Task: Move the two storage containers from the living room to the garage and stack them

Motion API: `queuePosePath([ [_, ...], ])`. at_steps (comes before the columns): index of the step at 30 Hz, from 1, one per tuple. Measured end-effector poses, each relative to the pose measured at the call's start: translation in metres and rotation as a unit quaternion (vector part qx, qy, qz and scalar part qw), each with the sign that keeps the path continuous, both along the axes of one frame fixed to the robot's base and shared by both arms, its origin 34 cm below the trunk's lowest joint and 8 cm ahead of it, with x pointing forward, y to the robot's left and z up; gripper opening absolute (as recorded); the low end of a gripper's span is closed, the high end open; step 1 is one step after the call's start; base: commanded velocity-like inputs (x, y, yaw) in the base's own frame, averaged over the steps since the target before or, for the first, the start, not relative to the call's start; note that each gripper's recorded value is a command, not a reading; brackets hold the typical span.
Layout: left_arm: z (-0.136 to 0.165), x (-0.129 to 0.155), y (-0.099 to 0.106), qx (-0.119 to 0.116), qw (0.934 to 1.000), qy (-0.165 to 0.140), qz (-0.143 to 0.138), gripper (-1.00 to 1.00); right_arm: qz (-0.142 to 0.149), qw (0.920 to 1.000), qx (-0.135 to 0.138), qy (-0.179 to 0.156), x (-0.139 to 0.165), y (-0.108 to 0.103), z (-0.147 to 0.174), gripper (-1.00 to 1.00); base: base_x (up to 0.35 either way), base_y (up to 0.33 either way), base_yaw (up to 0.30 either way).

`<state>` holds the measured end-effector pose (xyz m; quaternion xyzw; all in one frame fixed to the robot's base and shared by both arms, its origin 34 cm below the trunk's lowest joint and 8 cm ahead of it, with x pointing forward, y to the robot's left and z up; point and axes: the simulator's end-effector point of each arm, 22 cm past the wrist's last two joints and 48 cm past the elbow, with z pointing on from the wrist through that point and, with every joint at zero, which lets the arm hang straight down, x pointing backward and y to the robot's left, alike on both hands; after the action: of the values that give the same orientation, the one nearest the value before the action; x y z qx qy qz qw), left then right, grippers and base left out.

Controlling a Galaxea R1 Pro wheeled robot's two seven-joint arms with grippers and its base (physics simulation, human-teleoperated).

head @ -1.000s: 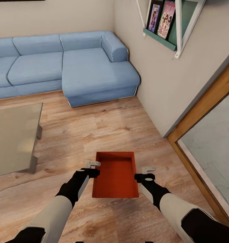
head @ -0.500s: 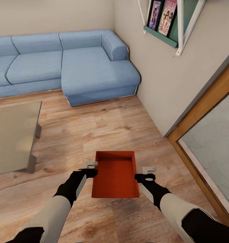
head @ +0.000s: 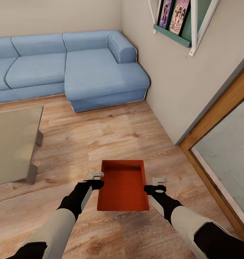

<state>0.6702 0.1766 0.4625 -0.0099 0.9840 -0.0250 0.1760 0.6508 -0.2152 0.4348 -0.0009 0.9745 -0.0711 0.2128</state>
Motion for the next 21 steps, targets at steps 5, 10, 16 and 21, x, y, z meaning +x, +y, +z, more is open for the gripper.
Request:
queuePosePath([
  [5,-0.009,0.0,0.0,0.0,1.0,0.0,0.001,1.0,-0.001,1.0,0.0,0.0,0.0,-0.001,-0.009,1.0,0.0,0.0,0.0],
  [10,-0.017,-0.001,0.0,0.0,1.0,0.0,0.0,1.0,-0.001,1.0,-0.001,0.0,-0.001,-0.001,-0.017,1.0,0.0,0.0,0.0],
  [16,-0.028,-0.002,0.0,0.0,1.0,0.0,0.0,1.0,-0.001,1.0,-0.001,0.0,-0.002,-0.001,-0.028,1.0,0.0,0.0,0.0],
  [21,-0.037,-0.002,0.001,0.0,1.0,0.0,0.001,1.0,-0.001,1.0,-0.001,0.0,-0.002,-0.001,-0.037,1.0,0.0,0.0,0.0],
])
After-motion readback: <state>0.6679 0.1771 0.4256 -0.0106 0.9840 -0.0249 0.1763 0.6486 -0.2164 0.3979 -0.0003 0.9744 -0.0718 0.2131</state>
